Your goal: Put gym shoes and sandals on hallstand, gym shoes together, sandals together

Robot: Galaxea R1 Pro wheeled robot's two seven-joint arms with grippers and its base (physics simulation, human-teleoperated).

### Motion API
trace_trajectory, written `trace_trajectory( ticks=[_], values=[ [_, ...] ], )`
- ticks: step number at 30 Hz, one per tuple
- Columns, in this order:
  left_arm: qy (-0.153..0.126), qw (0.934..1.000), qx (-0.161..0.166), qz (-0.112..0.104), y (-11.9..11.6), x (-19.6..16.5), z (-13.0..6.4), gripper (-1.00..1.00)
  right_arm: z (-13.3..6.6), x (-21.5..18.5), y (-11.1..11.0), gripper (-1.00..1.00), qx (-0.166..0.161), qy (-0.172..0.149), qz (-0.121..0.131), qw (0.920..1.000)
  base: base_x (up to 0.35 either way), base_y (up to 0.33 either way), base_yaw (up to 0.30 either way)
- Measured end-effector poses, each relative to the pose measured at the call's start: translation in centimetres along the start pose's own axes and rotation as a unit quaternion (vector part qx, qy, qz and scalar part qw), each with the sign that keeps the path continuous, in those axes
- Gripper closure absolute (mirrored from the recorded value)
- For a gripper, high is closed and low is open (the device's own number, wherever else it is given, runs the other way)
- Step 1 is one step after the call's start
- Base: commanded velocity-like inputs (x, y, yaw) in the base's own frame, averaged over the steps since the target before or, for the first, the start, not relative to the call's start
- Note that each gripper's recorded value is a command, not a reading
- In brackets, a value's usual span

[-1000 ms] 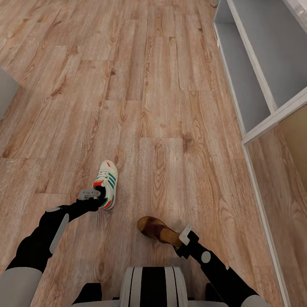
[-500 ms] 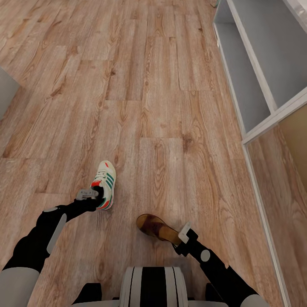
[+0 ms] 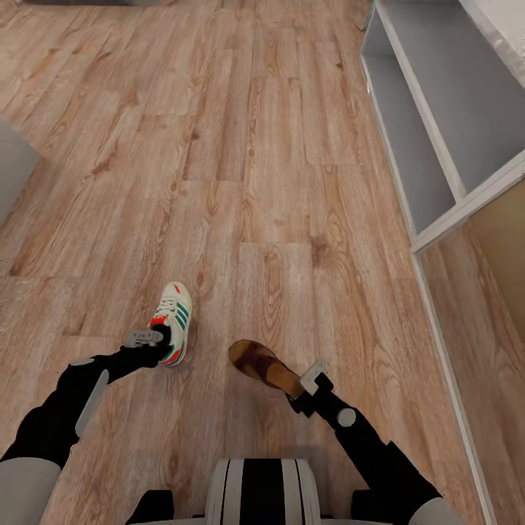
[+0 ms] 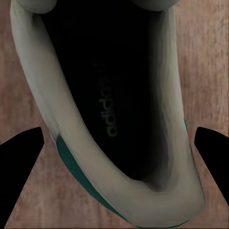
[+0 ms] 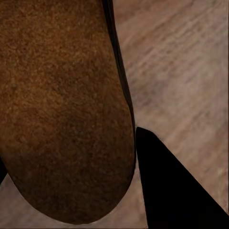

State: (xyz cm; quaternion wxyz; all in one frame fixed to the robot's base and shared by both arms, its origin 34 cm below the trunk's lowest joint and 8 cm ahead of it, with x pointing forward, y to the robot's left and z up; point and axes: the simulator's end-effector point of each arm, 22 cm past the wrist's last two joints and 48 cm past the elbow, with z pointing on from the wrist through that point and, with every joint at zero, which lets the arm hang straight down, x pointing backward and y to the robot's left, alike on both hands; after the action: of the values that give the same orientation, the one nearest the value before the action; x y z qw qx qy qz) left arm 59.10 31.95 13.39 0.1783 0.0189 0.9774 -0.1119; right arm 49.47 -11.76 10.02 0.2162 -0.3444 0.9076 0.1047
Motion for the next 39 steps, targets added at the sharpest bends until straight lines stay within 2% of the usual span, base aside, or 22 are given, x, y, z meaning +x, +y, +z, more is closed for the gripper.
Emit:
trace_trajectory(
  ticks=[3, 4, 5, 7, 20, 26, 29, 34, 39],
  values=[
    [-0.004, 0.9999, -0.011, 0.007, 1.4, -0.7, -1.0, 1.0, -0.8, -3.1, -1.0, 1.0, 0.009, -0.027, 0.014, 0.9995, 0.0, 0.0, 0.0],
    [-0.004, 0.9997, -0.019, 0.012, 2.4, -0.8, -1.5, 1.0, -1.3, -6.0, -0.6, 1.0, 0.004, -0.056, 0.044, 0.9974, 0.0, 0.0, 0.0],
    [-0.007, 0.9998, -0.018, 0.01, 2.3, -1.1, -1.7, 1.0, -1.9, -8.1, -0.9, 1.0, 0.004, -0.079, 0.06, 0.9951, 0.0, 0.0, 0.0],
    [-0.013, 0.9996, -0.022, 0.009, 2.5, -1.7, -2.2, 1.0, -2.4, -9.5, -0.9, 1.0, -0.001, -0.095, 0.085, 0.9918, 0.0, 0.0, 0.0],
    [-0.06, 0.9972, -0.044, -0.01, 4.4, -5.6, -5.9, 1.0, -3.5, -9.1, -0.7, 1.0, 0.001, -0.086, 0.088, 0.9924, 0.0, 0.0, 0.0],
    [-0.058, 0.9963, -0.061, -0.012, 5.0, -4.2, -7.2, 1.0, -4.2, -9.9, -0.4, 1.0, 0.004, -0.098, 0.099, 0.9902, 0.0, 0.0, 0.0],
    [-0.055, 0.9957, -0.073, -0.014, 5.5, -3.0, -7.9, 1.0, -4.7, -10.6, -1.3, 1.0, 0.027, -0.114, 0.119, 0.986, 0.0, 0.0, 0.0],
    [-0.062, 0.9945, -0.082, -0.019, 6.0, -2.2, -9.3, 1.0, -5.8, -10.9, -3.1, 1.0, 0.075, -0.129, 0.136, 0.9794, 0.0, 0.0, 0.0],
    [-0.107, 0.9893, -0.098, -0.017, 7.3, -2.4, -11.2, 1.0, -7.3, -11.6, -4.8, 1.0, 0.12, -0.149, 0.144, 0.9709, 0.0, 0.0, 0.0]
  ],
)
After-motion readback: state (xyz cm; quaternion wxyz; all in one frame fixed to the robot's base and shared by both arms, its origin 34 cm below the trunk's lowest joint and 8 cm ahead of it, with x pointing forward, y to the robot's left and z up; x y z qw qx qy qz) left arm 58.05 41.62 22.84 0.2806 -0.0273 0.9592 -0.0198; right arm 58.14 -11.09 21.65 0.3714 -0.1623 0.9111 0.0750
